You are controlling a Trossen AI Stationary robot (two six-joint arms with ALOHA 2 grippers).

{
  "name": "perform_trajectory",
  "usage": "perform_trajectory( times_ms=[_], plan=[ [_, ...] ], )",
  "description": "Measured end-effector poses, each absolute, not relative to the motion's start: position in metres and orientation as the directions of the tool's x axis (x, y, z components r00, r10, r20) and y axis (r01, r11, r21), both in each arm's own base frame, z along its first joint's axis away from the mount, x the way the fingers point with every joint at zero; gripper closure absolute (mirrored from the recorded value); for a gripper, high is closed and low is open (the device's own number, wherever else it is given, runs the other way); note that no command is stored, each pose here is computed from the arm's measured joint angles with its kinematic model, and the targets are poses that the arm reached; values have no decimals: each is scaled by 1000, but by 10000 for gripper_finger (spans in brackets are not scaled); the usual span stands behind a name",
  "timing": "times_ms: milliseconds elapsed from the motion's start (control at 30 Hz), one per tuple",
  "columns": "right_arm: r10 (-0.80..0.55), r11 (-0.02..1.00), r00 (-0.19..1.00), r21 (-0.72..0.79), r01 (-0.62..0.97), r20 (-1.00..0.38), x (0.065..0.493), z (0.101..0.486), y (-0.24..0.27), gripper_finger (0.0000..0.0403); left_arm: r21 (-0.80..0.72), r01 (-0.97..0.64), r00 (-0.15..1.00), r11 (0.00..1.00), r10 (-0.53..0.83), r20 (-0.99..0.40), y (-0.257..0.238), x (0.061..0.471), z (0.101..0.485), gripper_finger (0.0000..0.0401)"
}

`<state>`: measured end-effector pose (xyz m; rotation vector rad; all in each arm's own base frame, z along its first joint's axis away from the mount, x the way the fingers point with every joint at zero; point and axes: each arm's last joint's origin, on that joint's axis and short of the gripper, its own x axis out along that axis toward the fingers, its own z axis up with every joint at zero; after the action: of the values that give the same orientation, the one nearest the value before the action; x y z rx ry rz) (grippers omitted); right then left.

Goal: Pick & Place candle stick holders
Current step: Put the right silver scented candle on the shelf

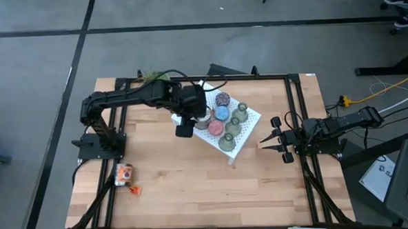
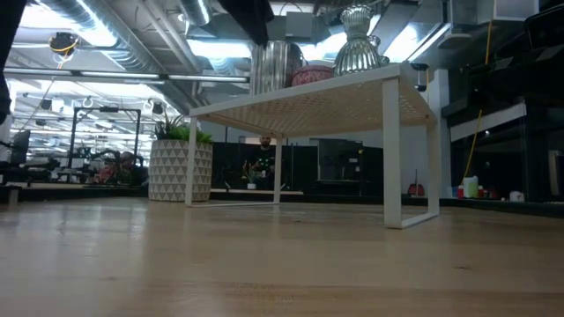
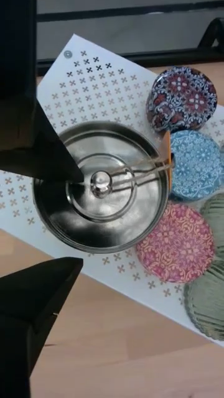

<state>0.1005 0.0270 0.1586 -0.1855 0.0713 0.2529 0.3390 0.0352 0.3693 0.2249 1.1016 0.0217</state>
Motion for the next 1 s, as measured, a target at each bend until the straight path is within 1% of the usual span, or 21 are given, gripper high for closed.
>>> perform_trajectory(
  times_ms=[100,200,300,567,700,800,1000],
  plan=[
    [242,951,966,-173,-255,-93,100,159,27,290,191,99,443,977,128,-887,34,338,368,211],
    [242,951,966,-174,-255,-93,100,159,27,290,186,106,413,977,127,-902,34,338,365,238],
    [242,951,966,-174,-255,-94,101,159,27,290,196,98,392,976,143,-909,34,337,364,276],
    [242,951,966,-173,-255,-94,101,159,27,290,320,33,354,947,288,-890,39,338,362,388],
    [242,951,966,-173,-255,-93,100,159,27,290,364,-11,331,931,347,-877,43,337,361,392],
    [242,951,966,-173,-255,-93,100,159,27,290,359,30,342,933,327,-881,45,338,361,396],
    [242,951,966,-173,-255,-93,100,159,27,290,368,52,396,928,319,-861,51,344,362,398]
  ],
)
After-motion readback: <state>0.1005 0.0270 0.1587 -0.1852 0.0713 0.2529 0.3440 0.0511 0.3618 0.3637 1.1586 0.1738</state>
